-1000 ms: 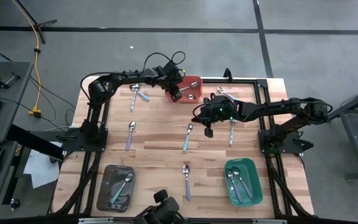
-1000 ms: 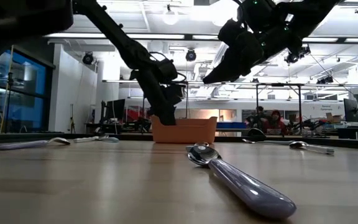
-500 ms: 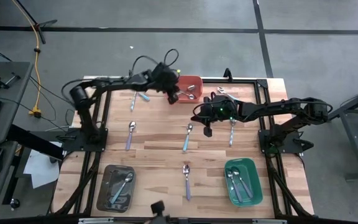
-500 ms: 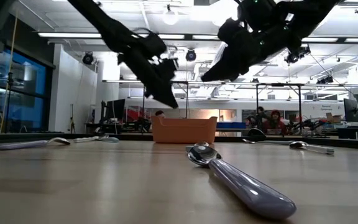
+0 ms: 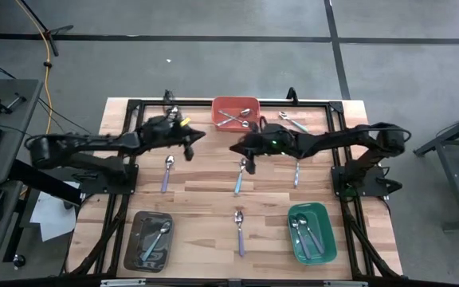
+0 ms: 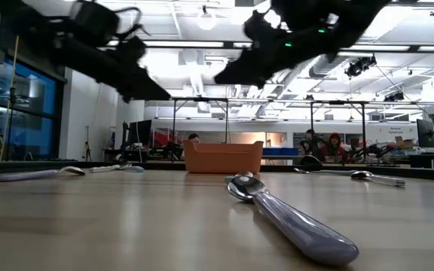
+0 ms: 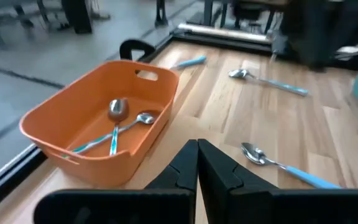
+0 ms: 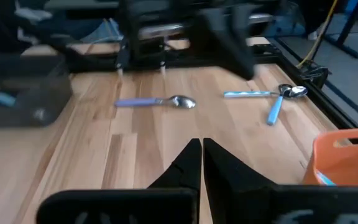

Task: Sort silverware by color (type)
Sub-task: Put the top left blue spoon into the black bin

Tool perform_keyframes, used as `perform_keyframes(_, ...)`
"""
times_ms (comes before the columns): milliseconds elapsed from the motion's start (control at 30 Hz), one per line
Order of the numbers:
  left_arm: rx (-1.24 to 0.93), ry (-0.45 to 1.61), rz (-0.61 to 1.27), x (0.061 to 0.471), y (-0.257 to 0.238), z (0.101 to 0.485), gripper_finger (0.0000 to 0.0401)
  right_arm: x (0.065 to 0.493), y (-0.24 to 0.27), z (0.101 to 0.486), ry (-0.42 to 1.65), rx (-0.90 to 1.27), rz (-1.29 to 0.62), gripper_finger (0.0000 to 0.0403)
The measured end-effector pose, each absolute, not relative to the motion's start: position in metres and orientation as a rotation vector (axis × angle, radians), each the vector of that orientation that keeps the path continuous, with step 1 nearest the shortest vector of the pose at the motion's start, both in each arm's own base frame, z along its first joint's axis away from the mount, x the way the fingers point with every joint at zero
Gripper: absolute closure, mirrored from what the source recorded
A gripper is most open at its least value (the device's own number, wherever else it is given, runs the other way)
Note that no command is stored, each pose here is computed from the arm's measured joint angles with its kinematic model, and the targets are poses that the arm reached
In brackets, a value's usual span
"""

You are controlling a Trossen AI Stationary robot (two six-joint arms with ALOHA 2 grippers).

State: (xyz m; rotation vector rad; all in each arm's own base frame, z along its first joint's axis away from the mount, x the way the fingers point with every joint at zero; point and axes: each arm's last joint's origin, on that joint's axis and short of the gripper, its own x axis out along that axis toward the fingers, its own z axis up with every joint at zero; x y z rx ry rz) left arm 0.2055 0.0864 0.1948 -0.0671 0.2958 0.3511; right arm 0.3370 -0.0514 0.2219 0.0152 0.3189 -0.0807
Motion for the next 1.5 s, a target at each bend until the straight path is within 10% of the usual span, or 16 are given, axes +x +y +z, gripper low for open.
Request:
perform_keyframes(633,-0.022,0.087,0.356,0.128,0.045,0.170,0.0401,0.488,-0.113,0.242,0.539,0.084,-0.155,0.0312)
perform_keyframes(1500,-0.038,0.078,0.368,0.110,0.039,0.170,0.0401,0.548,-0.169,0.160,0.510,0.190,-0.393,0.0199)
